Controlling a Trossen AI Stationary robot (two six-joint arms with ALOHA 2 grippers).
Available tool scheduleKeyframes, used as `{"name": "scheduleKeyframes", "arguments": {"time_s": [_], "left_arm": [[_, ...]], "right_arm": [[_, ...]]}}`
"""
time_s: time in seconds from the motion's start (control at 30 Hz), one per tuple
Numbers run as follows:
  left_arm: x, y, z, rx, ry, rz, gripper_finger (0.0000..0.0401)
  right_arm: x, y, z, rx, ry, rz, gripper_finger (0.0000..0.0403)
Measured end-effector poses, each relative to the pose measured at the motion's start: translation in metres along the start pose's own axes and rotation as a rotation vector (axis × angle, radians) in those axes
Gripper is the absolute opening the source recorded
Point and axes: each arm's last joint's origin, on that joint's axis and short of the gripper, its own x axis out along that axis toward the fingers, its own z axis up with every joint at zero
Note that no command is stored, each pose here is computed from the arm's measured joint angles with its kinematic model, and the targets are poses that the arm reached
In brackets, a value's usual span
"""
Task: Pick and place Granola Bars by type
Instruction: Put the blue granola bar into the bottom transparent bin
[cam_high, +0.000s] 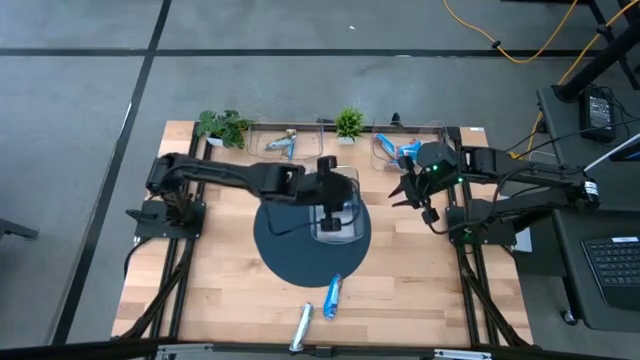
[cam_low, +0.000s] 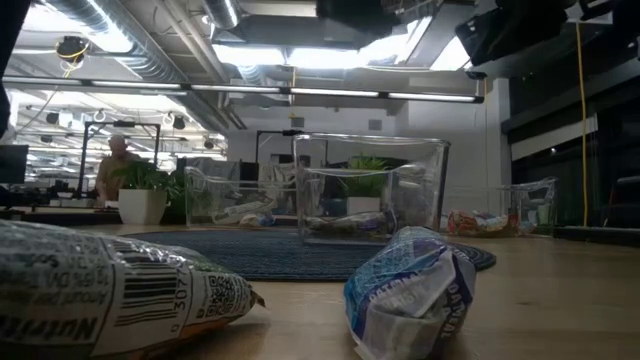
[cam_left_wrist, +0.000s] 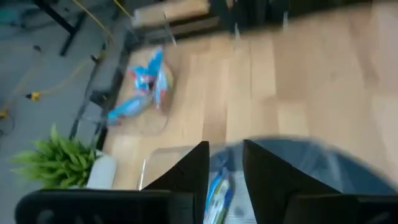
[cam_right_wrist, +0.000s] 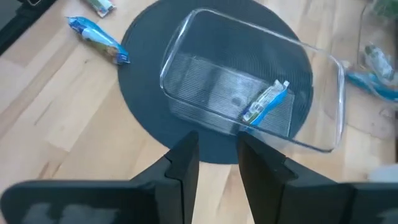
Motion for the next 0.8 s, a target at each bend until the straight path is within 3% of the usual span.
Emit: {"name": "scheduleKeyframes", "arguments": {"time_s": [0.33, 0.57, 0.8], "left_arm": [[-0.041, -0.009, -0.002, -0.041, 0.035, 0.082, 0.0073], [-0.062, 0.000, -0.008, -0.075, 0.056, 0.092, 0.0063], [-0.096, 0.015, -0.021, -0.117, 0.003, 0.123, 0.0054]], "right_arm": [[0.025, 0.009, 0.018, -0.245, -0.031, 0.018, 0.0111], [0.044, 0.008, 0.039, -0.303, -0.028, -0.024, 0.0113], [0.047, 0.018, 0.071, -0.404, -0.031, 0.029, 0.0172]]}}
